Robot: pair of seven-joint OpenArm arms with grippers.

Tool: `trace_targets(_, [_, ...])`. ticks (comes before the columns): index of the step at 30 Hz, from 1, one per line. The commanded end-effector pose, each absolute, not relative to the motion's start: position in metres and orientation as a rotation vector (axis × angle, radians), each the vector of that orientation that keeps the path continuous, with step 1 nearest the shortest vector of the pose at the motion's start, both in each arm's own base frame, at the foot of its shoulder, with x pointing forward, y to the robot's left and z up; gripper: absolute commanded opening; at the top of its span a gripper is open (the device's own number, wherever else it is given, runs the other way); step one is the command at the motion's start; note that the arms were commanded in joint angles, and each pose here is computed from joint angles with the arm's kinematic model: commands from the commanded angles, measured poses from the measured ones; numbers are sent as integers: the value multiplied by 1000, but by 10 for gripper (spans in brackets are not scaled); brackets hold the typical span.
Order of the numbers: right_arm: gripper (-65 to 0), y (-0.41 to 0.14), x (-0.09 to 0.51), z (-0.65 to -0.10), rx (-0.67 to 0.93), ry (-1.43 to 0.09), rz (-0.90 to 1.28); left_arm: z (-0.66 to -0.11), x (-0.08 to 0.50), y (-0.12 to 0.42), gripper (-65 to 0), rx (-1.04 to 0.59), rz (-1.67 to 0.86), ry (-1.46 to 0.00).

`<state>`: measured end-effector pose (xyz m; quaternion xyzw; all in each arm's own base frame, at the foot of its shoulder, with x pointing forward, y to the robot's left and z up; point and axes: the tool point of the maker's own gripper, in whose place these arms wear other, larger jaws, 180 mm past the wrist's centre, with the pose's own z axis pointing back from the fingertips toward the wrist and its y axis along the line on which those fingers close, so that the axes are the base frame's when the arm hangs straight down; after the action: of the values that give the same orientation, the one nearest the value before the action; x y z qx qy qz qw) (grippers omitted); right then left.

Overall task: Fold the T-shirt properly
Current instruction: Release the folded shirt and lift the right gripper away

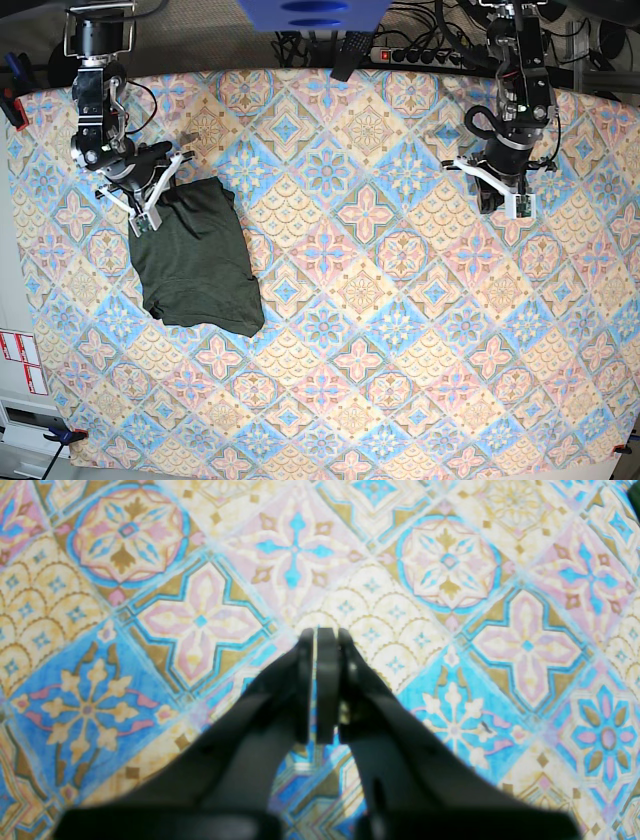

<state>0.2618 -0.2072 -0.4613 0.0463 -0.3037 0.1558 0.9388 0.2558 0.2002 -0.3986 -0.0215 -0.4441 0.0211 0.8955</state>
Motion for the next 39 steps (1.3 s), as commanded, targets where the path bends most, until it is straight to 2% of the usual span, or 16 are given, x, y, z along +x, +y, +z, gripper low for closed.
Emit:
trace_targets(1, [-650, -209, 274, -447, 88, -674, 328, -388, 263, 196, -650, -55, 28, -966])
trace_targets(9, [-650, -202, 257, -452, 102, -653, 334, -389, 263, 194, -650, -59, 30, -964])
trace_targets(17, [-650, -173, 246, -471, 163, -600, 371, -388, 264, 194, -650, -60, 31, -966])
trace_targets(22, [-650, -149, 271, -468, 203, -632, 381, -388, 264, 194, -650, -60, 31, -966])
trace_targets(35, [-650, -143, 267, -473, 216, -615, 387, -389, 262, 194, -650, -60, 30, -963])
trace_targets(39, [-650, -136, 266, -457, 220, -662, 409, -389, 260, 194, -650, -62, 29, -961])
